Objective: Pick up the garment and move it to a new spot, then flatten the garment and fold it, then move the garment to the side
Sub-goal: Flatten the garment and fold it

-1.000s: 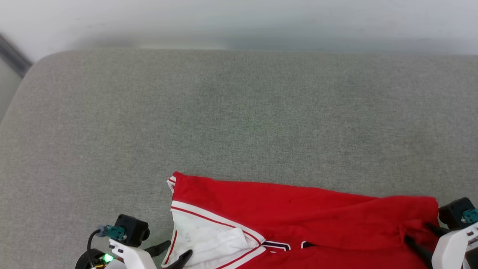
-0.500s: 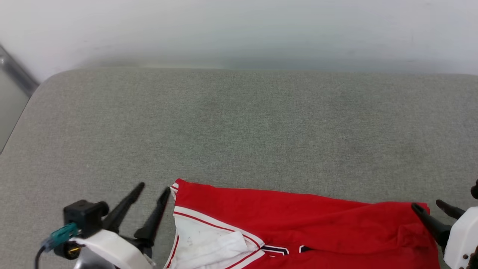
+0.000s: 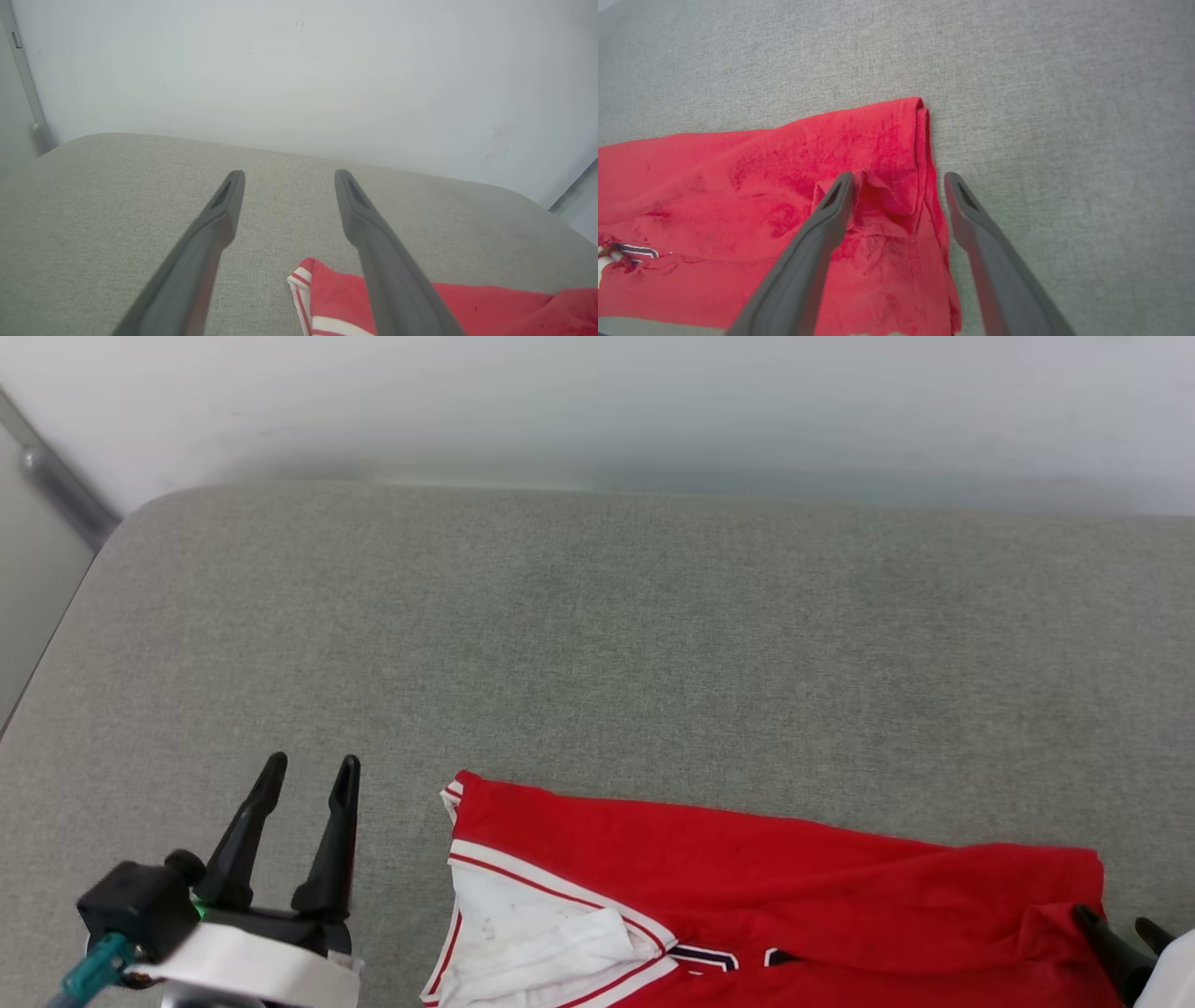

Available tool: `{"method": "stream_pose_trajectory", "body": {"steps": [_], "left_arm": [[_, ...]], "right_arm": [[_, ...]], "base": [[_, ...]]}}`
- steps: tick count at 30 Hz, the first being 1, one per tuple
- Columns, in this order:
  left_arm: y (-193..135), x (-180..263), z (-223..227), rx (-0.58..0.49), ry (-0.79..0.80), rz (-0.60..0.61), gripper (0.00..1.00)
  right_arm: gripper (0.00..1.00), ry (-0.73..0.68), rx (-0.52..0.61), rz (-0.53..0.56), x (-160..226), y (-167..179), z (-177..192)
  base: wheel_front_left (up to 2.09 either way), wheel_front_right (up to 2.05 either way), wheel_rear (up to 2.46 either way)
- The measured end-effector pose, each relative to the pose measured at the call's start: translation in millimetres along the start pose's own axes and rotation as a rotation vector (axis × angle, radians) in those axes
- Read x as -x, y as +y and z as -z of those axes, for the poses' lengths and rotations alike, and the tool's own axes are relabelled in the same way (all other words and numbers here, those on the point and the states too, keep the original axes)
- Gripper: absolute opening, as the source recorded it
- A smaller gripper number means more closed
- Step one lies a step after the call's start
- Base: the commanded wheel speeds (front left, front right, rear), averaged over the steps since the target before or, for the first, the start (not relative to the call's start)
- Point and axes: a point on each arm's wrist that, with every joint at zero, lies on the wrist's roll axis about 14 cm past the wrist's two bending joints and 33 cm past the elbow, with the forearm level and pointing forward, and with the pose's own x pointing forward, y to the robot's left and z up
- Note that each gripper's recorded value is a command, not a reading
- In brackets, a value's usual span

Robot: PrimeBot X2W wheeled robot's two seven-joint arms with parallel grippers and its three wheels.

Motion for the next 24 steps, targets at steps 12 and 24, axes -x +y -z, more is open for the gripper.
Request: {"method": "stream_pose_trajectory", "body": {"steps": [12,24], "left_arm": [[12.1,10.6,22.8,-0.068,0.040,-0.048,1.00],[22.4,12.6,27.9,-0.081,0.048,-0.079,1.00]], "right_arm": [[1.00,0.119,-0.086,0.067,-26.9,-11.1,37.7],[1.00,0.225,-0.107,0.015,-42.5,8.3,66.1]], "base": [[0.00,0.00,0.00],[0.00,0.00,0.00]]}}
